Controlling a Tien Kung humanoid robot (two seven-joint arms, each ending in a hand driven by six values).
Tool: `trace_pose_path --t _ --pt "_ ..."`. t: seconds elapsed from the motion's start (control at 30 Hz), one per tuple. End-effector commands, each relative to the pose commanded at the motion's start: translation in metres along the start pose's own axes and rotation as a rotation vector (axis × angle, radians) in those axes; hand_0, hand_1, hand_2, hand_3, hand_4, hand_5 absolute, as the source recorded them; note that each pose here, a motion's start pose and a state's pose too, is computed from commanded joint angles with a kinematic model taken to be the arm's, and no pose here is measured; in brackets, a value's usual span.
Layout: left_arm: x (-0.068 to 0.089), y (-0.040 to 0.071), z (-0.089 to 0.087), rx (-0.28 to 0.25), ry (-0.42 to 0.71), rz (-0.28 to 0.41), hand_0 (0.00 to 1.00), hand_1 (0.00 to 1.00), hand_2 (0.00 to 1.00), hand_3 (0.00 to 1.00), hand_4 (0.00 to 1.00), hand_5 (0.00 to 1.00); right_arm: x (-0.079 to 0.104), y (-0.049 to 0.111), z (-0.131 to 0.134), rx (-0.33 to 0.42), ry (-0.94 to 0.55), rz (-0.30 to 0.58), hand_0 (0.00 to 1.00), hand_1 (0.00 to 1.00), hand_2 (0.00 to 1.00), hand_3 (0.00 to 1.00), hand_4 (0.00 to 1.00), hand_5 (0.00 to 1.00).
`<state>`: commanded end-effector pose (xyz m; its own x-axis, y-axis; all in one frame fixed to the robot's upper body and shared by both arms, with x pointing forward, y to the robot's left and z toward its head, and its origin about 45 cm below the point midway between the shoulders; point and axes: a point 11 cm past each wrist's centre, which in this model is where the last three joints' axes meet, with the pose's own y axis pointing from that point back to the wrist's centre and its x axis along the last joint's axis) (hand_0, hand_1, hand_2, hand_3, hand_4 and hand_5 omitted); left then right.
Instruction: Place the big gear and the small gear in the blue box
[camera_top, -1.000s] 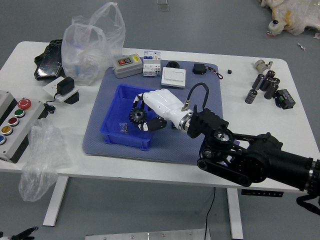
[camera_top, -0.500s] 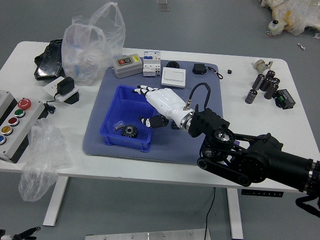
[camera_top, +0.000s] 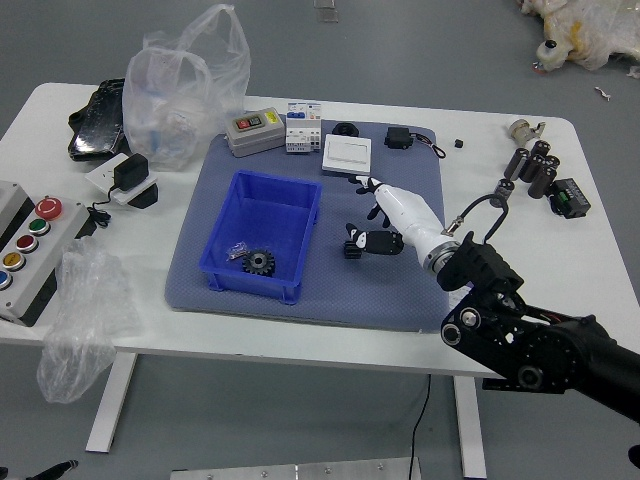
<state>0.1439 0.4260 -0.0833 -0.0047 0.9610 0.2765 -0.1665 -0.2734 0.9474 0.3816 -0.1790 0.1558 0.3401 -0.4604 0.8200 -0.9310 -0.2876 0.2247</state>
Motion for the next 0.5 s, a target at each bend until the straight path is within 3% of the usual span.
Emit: trace_pose_path --t 0.5 --pt "0.001 0.0 0.003 -0.011 0.004 0.002 0.655 0.489 0.51 0.728 0.738 0.628 -0.025 -0.002 0.015 -0.069 0.037 -0.117 0.371 0.468 0.748 0.877 0.675 0.243"
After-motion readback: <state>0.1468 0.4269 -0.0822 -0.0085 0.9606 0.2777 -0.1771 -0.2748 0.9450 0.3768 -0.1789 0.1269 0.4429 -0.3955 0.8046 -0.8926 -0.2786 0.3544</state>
